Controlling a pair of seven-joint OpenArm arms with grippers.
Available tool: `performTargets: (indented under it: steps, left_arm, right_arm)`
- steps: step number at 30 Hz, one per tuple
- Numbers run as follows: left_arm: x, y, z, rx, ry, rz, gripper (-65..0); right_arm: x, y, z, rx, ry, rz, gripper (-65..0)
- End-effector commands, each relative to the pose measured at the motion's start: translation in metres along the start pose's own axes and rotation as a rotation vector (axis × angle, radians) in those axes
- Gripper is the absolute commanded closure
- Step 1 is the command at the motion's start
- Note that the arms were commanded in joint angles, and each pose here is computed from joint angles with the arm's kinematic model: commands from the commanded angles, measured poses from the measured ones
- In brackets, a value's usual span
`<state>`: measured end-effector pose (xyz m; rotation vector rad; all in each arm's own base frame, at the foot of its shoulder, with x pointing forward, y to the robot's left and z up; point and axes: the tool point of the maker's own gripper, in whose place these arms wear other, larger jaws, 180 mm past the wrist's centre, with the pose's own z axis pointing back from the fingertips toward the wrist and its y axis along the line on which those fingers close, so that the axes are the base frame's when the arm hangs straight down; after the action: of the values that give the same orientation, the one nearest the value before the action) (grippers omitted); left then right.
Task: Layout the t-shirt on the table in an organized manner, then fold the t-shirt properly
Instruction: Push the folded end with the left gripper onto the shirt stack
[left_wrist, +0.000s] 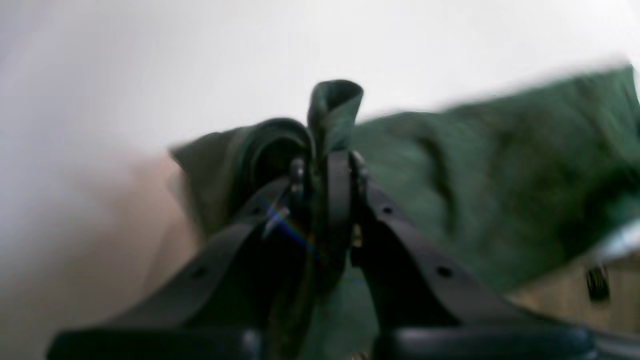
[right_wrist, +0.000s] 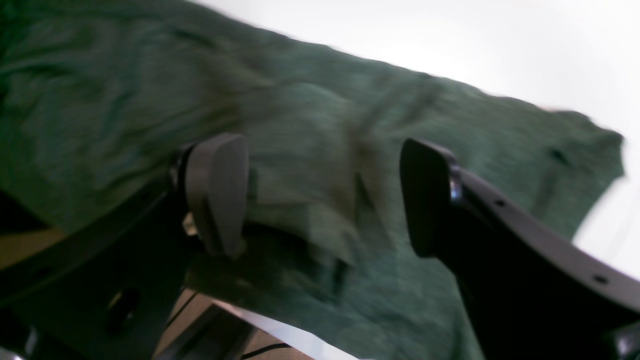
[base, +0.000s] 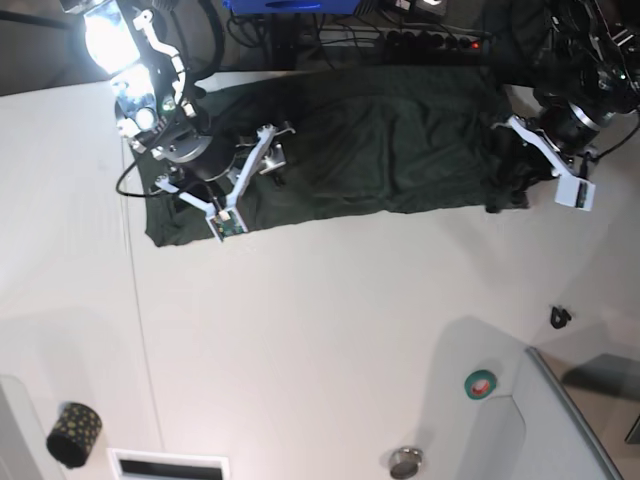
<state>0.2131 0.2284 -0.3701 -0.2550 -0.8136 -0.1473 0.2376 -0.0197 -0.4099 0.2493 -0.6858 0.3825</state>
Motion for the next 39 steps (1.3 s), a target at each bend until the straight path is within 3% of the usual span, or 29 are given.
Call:
performTargets:
  steps: [1, 12, 17, 23, 35, 39]
  left_arm:
    - [0.015, -0.008, 0.000, -0.026, -0.042, -0.033, 0.0]
    - [-0.005, -0.106, -0.032, -0.331, 0.063, -0.169, 0.0]
    - [-0.008, -0.135, -0.038, -0.415, 0.074, -0.200, 0.0]
    - [-0.024, -0.153, -0.053, -0.395, 0.158, -0.336, 0.0]
    - [-0.003, -0.167, -0.063, -0.406, 0.108, -0.358, 0.0]
    - [-0.007, -0.182, -0.065, -0.449, 0.117, -0.379, 0.0]
  right_arm:
    - [0.014, -0.003, 0.003, -0.004, -0.047, -0.005, -43.1]
    - [0.019, -0.020, 0.005, -0.042, -0.060, -0.025, -43.1]
    - [0.019, -0.020, 0.004, -0.041, -0.062, -0.025, -43.1]
    - [0.019, -0.020, 0.004, -0.042, -0.061, -0.024, -43.1]
    - [0.019, -0.020, 0.004, -0.041, -0.062, -0.025, -43.1]
    - [0.019, -0.020, 0.004, -0.041, -0.062, -0.025, -43.1]
